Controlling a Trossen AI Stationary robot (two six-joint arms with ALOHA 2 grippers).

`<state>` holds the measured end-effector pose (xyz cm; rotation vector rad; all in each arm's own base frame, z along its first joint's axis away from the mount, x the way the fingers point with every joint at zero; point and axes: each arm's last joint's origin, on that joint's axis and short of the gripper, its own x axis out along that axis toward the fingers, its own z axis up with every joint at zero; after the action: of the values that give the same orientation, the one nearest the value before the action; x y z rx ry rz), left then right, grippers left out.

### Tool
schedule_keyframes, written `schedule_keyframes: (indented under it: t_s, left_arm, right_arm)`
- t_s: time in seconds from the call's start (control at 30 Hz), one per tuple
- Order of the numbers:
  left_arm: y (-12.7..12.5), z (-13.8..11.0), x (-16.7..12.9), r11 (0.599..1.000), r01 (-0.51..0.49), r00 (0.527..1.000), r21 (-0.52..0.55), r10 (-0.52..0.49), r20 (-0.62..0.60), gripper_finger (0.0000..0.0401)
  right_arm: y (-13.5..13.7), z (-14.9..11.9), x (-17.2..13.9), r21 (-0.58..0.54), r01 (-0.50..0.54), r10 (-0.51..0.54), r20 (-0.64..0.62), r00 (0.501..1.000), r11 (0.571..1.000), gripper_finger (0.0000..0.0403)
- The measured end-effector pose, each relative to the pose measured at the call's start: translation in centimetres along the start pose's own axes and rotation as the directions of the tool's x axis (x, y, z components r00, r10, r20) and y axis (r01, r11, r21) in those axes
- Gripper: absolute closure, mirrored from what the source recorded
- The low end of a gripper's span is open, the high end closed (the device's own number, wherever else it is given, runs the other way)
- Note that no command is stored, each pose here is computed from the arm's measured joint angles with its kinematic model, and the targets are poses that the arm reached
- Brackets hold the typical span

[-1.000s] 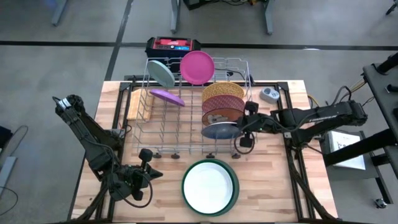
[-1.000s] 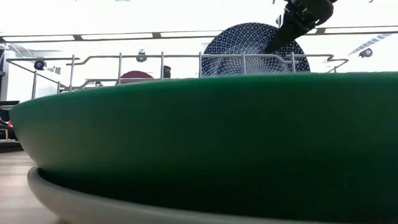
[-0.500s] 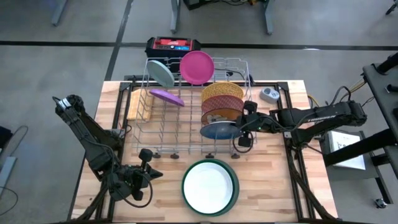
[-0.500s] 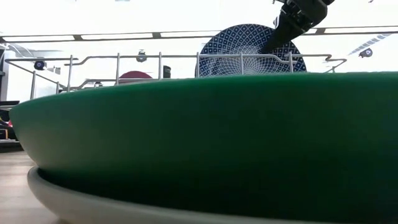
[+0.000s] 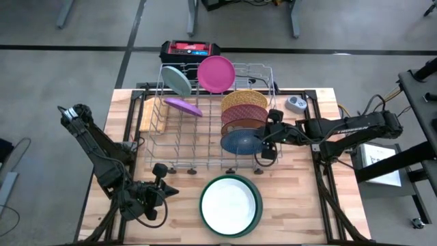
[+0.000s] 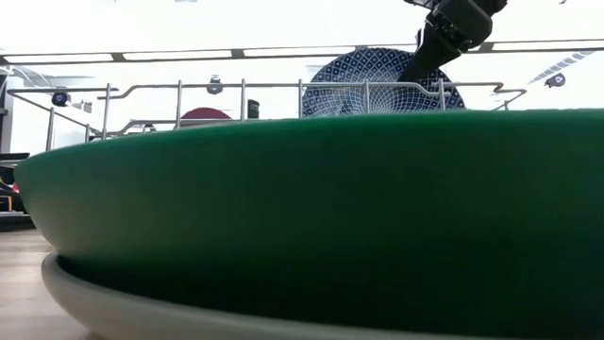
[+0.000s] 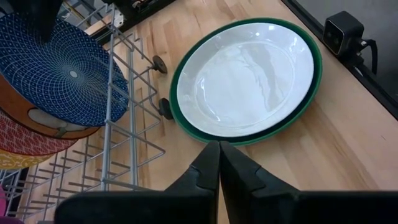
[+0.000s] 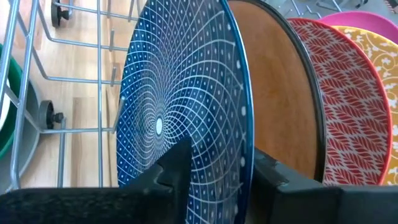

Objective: Sort dishes
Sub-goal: Put the blue plate into the dishwasher rack

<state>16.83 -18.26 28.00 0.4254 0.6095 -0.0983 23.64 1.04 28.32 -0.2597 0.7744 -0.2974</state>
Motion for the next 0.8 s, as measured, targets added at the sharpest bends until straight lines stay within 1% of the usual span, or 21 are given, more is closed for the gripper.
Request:
schedule_keyframes:
  t_s: [0.07, 0.33, 0.5, 0.57, 0.8]
  left_arm:
    - [0.0, 0.0, 0.0, 1.000, 0.000, 1.000, 0.000, 0.000, 0.000, 0.0401]
    - [0.0, 0.0, 0.0, 1.000, 0.000, 1.000, 0.001, 0.000, -0.001, 0.0401]
    - [0.0, 0.0, 0.0, 1.000, 0.000, 1.000, 0.002, 0.000, -0.002, 0.0401]
    - [0.0, 0.0, 0.0, 1.000, 0.000, 1.000, 0.001, 0.000, -0.002, 0.0401]
    - [0.1, 0.1, 0.1, 1.000, 0.000, 1.000, -0.010, 0.000, 0.006, 0.0401]
  right_arm:
    - [-0.1, 0.1, -0.2, 0.001, -0.001, 0.001, -0.011, 1.000, 1.000, 0.0292]
    - [-0.8, 0.9, -1.8, 0.059, -0.010, 0.013, -0.058, 0.998, 0.998, 0.0255]
    - [-1.2, 1.2, -2.7, 0.068, -0.009, 0.015, -0.085, 0.996, 0.998, 0.0237]
    - [-1.5, 1.3, -3.2, 0.072, -0.008, 0.016, -0.111, 0.994, 0.997, 0.0232]
    - [-2.7, 1.5, -5.9, 0.178, 0.031, 0.014, -0.244, 0.970, 0.984, 0.0228]
